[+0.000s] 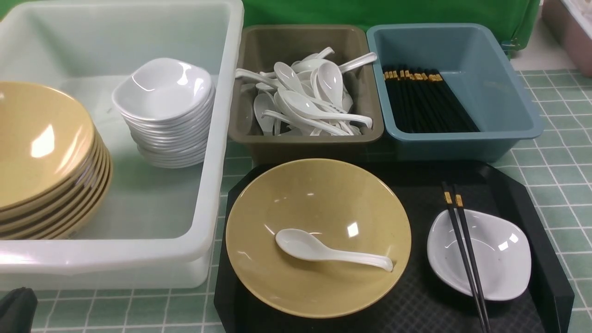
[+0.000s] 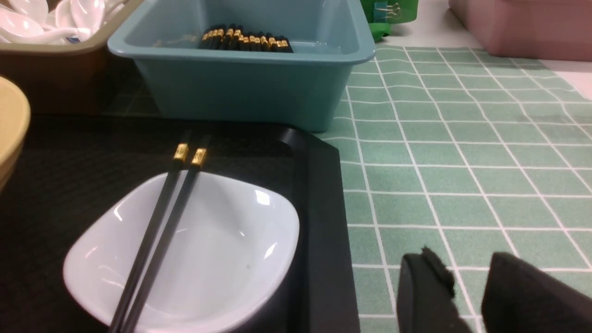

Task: On blue table put chopsticks spoon bowls plates into blue grey white boxes.
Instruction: 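Move the grippers toward the tableware on the black tray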

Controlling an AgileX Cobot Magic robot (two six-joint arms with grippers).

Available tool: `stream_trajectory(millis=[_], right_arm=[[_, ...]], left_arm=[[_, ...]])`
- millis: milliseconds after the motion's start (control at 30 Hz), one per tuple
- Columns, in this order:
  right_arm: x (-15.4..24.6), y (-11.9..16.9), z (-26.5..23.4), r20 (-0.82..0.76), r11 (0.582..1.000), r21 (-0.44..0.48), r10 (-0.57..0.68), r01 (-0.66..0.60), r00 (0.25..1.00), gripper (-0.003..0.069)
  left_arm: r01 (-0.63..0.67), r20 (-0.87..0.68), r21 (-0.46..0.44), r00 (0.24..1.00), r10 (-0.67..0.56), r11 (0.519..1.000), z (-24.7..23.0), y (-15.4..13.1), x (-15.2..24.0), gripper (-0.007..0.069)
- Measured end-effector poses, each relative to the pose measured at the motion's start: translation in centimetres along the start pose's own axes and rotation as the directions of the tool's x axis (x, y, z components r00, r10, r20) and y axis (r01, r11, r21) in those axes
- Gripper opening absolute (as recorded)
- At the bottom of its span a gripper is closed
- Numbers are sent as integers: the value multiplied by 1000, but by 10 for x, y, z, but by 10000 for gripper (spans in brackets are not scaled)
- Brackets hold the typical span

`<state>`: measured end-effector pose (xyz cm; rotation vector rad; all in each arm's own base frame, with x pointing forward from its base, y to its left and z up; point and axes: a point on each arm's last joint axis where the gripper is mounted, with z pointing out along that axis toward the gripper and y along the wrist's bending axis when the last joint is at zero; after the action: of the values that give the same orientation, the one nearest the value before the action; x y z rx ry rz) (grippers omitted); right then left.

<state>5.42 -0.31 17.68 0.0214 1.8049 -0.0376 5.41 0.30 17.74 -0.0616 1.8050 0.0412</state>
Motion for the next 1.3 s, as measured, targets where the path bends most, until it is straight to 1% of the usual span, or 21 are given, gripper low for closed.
stream_trajectory(millis=[700,800,867,933,967,1000,1033,1067,1100,1133,1167,1200,1233,1267,1300], right_arm=[[0,0,0,0,1000,0,0,0,1000,238],[0,0,0,0,1000,0,0,0,1000,238],[0,0,0,4,1000,0,0,0,1000,238],[-2,0,0,20,1000,-2,0,0,1000,238],[-2,0,0,25,1000,-2,0,0,1000,238],[-4,0,0,46,1000,-5,13,-13,999,238],[-4,0,0,46,1000,-20,13,-13,999,238],[-5,0,0,59,999,-7,36,-35,998,238],[-7,1,0,80,995,-16,104,-103,991,238],[-8,1,0,90,985,-25,171,-170,981,238],[-9,1,0,97,971,-33,237,-235,967,238],[-10,1,-1,103,929,-52,369,-366,924,238],[-11,1,-1,103,921,-55,389,-386,915,238],[-11,1,-1,99,860,-79,510,-504,855,238],[-11,1,-1,87,774,-86,633,-628,769,238]], left_arm=[[1,0,0,1000,-1,1000,0,0,0,2],[24,2,7,1000,-24,1000,0,-1,0,2],[66,9,21,998,-67,998,0,-2,-1,2],[153,21,43,988,-154,987,0,-4,-3,2],[174,22,49,984,-175,984,0,-4,-3,2],[278,32,75,959,-281,958,0,-6,-5,2],[298,34,79,953,-301,951,0,-6,-5,2],[359,32,96,931,-364,928,0,-7,-6,2],[518,19,134,851,-524,845,-1,-9,-8,2],[631,3,160,769,-640,759,-1,-11,-9,2],[705,-15,178,699,-715,686,-1,-12,-11,2],[813,-44,202,565,-824,546,-2,-14,-13,2],[837,-54,209,527,-848,506,-2,-14,-14,2],[901,-83,225,397,-914,371,-3,-15,-16,2],[938,-111,235,286,-952,255,-3,-16,-18,2]])
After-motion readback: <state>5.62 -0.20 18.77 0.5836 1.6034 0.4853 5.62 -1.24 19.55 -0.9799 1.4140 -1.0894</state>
